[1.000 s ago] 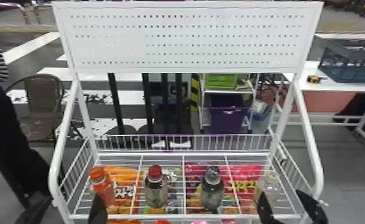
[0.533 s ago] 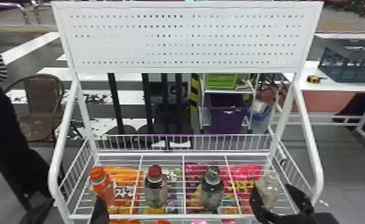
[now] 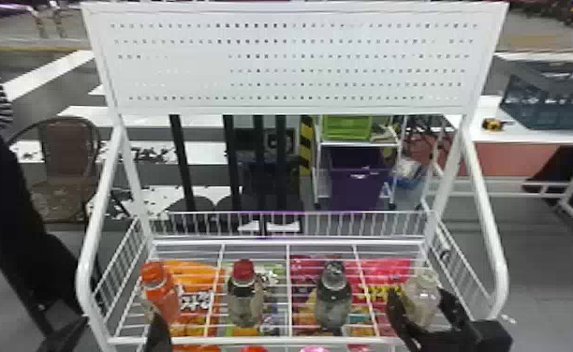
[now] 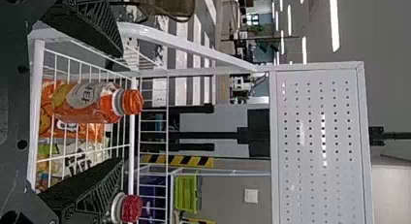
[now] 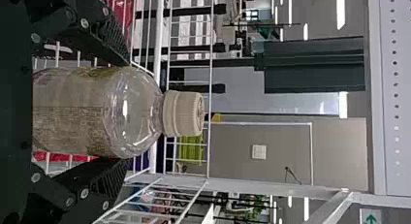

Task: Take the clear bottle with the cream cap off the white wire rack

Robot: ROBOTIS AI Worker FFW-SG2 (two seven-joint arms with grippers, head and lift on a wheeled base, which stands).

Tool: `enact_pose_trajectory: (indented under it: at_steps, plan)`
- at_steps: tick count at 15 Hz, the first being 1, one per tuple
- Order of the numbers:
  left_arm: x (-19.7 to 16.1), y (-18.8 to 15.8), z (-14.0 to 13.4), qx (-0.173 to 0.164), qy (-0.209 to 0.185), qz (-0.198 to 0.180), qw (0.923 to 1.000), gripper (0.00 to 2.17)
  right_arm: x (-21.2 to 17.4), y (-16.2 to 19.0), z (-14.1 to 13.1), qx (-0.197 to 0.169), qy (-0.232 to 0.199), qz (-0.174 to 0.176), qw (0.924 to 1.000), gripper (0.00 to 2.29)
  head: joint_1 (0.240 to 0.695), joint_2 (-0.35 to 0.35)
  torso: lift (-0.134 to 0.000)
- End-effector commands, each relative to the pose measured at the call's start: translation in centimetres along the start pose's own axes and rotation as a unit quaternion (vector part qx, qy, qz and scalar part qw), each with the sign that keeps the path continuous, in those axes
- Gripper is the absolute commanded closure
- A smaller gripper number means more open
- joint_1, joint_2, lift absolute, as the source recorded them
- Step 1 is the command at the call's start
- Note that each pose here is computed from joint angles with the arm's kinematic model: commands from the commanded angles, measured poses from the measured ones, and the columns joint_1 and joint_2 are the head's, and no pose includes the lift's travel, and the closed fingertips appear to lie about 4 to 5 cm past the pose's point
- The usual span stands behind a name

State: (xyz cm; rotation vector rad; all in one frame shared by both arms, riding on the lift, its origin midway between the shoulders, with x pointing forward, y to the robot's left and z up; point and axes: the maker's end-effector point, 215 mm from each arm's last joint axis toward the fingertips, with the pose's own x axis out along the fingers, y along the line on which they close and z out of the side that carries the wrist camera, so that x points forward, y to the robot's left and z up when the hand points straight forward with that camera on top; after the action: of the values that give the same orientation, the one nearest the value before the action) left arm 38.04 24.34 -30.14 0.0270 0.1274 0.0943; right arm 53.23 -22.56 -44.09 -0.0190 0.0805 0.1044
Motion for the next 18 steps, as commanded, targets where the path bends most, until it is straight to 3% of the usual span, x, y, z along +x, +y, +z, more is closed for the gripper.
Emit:
enact_pose_trajectory:
  at_steps: [1, 5, 12, 15, 18]
  plan:
    - [-0.1, -0.5, 0.0, -0.003, 0.0, -0.004, 1.0, 0.12, -0.5, 0.2, 0.6, 0.002, 0.003, -0.001, 1.0, 1.14, 0.499, 0.0, 0.0]
    - [-0.1, -0.6, 0.2, -0.003, -0.001, -0.006, 1.0, 0.12, -2.4, -0.2, 2.8, 0.008, -0.005, -0.011, 0.9999, 1.17, 0.499, 0.0, 0.0]
    - [-0.4, -0.7, 1.0, -0.002, -0.008, -0.008, 0.9999, 0.12, -8.9, -1.0, 10.7, 0.032, -0.041, -0.027, 0.9983, 1.16, 0.499, 0.0, 0.0]
    - [-0.4, -0.6, 1.3, -0.002, -0.01, -0.008, 0.9999, 0.12, -11.4, -2.1, 11.7, 0.018, -0.009, -0.034, 0.9992, 0.99, 0.499, 0.0, 0.0]
    - [-0.4, -0.6, 1.5, -0.003, -0.013, -0.008, 0.9999, 0.12, -14.2, -2.6, 13.2, 0.012, 0.005, -0.027, 0.9995, 0.99, 0.499, 0.0, 0.0]
